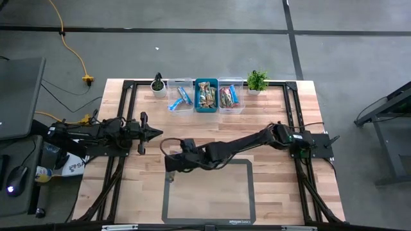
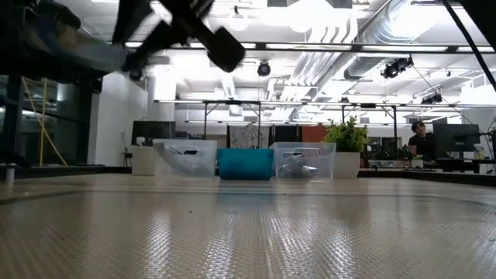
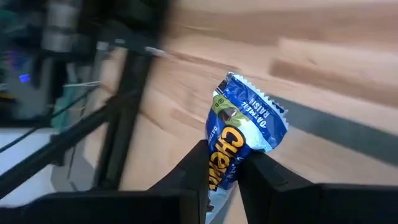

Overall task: Pick and place Granola Bars by type
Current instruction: Put the blue granola bar into the left transparent bin

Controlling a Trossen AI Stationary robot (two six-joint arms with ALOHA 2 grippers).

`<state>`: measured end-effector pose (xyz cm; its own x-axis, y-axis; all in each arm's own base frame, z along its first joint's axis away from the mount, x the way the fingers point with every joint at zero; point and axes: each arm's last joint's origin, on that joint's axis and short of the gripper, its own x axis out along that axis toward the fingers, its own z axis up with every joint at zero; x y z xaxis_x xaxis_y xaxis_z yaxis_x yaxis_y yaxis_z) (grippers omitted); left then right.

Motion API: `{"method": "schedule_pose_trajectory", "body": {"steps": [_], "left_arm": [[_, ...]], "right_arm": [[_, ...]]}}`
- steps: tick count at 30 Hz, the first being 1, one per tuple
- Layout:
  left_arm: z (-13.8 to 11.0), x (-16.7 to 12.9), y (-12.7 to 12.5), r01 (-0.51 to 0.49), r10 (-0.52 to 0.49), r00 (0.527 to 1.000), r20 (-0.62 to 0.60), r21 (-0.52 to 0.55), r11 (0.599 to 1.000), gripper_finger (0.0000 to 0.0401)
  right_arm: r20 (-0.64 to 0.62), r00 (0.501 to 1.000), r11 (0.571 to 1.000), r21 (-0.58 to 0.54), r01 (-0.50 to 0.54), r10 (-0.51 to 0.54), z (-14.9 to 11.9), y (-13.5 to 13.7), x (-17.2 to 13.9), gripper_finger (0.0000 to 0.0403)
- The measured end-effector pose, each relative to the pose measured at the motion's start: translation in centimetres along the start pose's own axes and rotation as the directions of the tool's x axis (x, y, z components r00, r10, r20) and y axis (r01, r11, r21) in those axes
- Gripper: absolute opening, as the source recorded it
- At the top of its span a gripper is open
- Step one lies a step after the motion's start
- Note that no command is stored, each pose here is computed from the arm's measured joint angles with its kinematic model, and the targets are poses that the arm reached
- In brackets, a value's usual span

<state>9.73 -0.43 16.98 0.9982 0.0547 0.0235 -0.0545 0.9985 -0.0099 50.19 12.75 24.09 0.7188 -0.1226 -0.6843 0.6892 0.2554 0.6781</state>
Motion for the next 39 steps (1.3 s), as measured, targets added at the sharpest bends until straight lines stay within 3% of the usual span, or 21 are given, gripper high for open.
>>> {"method": "schedule_pose_trajectory", "body": {"steps": [5,11,18,23,27,39], "left_arm": [[0.0,0.0,0.0,0.0,0.0,1.0,0.0,0.0,1.0,0.0001],[0.0,0.0,0.0,-0.001,0.001,1.0,0.0,0.0,1.0,0.0001],[0.0,0.0,0.0,-0.001,0.001,1.0,0.0,0.0,1.0,0.0001],[0.0,0.0,0.0,-0.001,0.001,1.0,0.0,0.0,1.0,0.0001],[0.0,0.0,0.0,0.0,0.0,1.0,0.0,0.0,1.0,0.0001],[0.0,0.0,0.0,-0.001,0.001,1.0,0.0,0.0,1.0,0.0001]], "right_arm": [[0.058,0.988,0.985,-0.104,-0.138,0.145,1.8,2.1,-2.0,0.0056],[0.148,0.929,0.924,-0.236,-0.299,0.338,4.0,4.4,-3.7,0.0043],[0.184,0.804,0.787,-0.409,-0.461,0.566,5.9,6.6,-5.0,0.0039],[0.216,0.72,0.707,-0.505,-0.496,0.659,7.2,7.4,-5.6,0.0041],[0.257,0.661,0.666,-0.561,-0.492,0.705,8.6,7.8,-5.9,0.0035],[0.378,0.554,0.621,-0.7,-0.354,0.742,16.4,8.1,-7.2,0.0041]]}}
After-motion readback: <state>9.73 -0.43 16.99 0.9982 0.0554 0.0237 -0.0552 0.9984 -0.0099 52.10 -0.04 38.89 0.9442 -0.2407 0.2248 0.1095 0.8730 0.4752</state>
